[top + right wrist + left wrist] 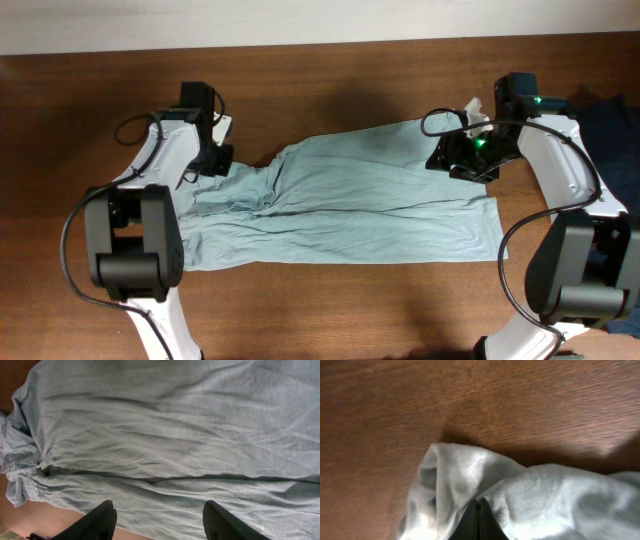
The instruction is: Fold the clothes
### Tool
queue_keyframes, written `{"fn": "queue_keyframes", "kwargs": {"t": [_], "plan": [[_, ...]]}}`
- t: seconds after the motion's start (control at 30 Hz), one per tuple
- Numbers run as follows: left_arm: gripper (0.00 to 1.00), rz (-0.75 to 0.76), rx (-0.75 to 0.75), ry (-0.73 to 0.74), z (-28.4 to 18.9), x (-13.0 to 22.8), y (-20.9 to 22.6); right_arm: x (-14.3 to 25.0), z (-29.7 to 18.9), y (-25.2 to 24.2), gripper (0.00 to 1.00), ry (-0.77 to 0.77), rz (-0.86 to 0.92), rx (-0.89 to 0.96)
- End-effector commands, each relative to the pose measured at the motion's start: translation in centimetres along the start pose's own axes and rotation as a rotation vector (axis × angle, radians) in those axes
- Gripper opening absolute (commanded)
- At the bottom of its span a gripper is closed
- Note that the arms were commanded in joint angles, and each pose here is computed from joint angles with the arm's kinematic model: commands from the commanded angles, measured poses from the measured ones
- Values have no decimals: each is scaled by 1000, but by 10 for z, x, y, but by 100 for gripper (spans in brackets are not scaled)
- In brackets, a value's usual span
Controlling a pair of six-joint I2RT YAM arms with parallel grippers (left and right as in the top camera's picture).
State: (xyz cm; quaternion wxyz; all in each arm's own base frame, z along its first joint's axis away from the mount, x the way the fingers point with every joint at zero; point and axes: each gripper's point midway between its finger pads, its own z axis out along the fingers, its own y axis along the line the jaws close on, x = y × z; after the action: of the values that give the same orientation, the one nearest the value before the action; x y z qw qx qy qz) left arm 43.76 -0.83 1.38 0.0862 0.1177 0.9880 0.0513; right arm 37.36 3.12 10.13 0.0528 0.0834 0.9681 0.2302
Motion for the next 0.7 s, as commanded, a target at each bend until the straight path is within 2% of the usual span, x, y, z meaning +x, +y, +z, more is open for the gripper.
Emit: {"fn": "queue_keyframes", "kwargs": {"t": [0.0,0.1,0.17,0.27,0.33,0.37,0.67], "plan": [[0,16,-12,21,17,1,1,-3,-6,-1,61,-20,-18,11],[0,14,-13,13,22,-2,1,-8,1,5,61,-35,-48,9],[0,13,-13,12,25,-3,1,-15,12,10,57,-51,-80,9],[0,13,-14,10,26,-3,1,-22,33,-1,38,-51,-66,90],[0,10,-15,8,26,-4,2,-24,51,-25,11,-43,22,221],[0,4,-15,8,26,-4,2,-25,56,-30,8,-40,44,237],[0,-14,-18,7,26,-3,10,-24,100,-60,4,20,90,290]]}}
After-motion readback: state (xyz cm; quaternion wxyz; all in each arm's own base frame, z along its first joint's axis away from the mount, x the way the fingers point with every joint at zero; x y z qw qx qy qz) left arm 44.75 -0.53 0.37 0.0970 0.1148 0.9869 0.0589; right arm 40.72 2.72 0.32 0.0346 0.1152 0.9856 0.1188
